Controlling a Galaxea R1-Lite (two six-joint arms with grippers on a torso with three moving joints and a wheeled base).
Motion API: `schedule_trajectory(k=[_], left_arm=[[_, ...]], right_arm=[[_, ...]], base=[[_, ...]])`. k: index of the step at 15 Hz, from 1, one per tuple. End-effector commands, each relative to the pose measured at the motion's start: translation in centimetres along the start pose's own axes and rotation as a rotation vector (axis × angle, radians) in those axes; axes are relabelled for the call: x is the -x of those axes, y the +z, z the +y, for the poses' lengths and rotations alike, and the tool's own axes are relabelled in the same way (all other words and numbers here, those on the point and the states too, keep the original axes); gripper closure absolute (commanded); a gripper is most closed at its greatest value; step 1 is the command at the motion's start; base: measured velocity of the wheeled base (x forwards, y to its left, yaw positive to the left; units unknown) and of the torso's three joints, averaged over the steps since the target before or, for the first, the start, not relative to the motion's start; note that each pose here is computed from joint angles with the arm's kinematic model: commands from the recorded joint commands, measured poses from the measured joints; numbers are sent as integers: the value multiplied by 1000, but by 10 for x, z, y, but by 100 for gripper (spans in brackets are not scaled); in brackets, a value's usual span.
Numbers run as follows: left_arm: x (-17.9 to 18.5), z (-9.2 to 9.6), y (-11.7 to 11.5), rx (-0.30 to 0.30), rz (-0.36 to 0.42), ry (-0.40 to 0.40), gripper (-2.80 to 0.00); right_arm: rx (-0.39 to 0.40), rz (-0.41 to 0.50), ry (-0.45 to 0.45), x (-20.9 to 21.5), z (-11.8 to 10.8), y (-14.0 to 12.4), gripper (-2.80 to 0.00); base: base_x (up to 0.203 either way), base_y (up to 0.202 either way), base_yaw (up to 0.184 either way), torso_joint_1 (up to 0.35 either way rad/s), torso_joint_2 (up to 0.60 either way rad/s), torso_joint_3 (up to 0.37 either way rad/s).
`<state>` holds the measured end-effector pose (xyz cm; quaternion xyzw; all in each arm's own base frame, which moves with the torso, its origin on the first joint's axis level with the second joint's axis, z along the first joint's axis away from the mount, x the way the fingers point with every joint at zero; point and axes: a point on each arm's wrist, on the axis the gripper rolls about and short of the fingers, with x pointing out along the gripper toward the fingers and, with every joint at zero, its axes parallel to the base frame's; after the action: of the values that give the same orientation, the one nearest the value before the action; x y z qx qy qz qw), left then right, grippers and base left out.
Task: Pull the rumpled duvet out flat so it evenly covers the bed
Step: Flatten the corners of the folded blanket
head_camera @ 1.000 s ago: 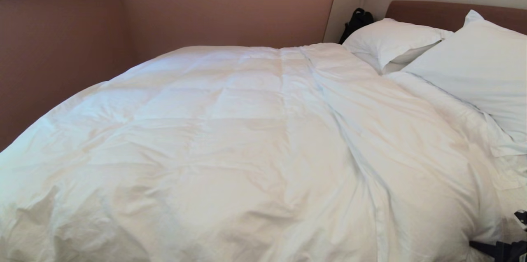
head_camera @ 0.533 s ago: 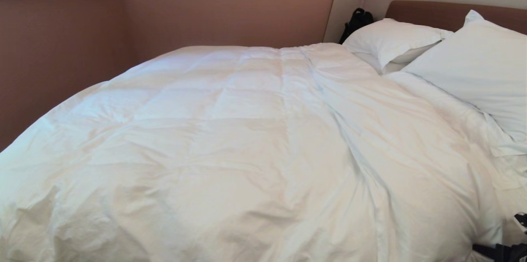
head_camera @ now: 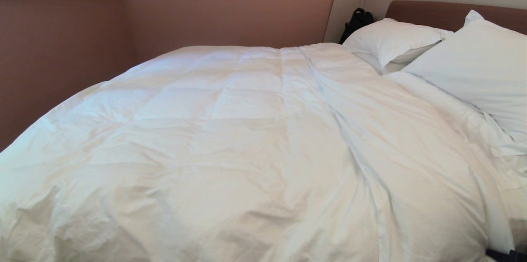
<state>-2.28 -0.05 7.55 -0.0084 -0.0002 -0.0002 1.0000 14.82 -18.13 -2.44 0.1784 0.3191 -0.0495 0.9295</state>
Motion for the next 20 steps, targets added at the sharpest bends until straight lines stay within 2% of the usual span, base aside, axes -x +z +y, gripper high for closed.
schedule_trajectory(k=[1, 10, 20], left_arm=[[0, 0, 0, 0, 0, 0, 0], [0, 0, 0, 0, 0, -1, 0], [0, 0, 0, 0, -1, -1, 0]], right_arm=[[-28, -75, -25, 2, -4, 11, 0], [-116, -231, -108, 15, -23, 30, 0], [-175, -281, -173, 30, -40, 30, 0]], base=[[0, 0, 0, 0, 0, 0], [0, 0, 0, 0, 0, 0], [0, 0, 0, 0, 0, 0]])
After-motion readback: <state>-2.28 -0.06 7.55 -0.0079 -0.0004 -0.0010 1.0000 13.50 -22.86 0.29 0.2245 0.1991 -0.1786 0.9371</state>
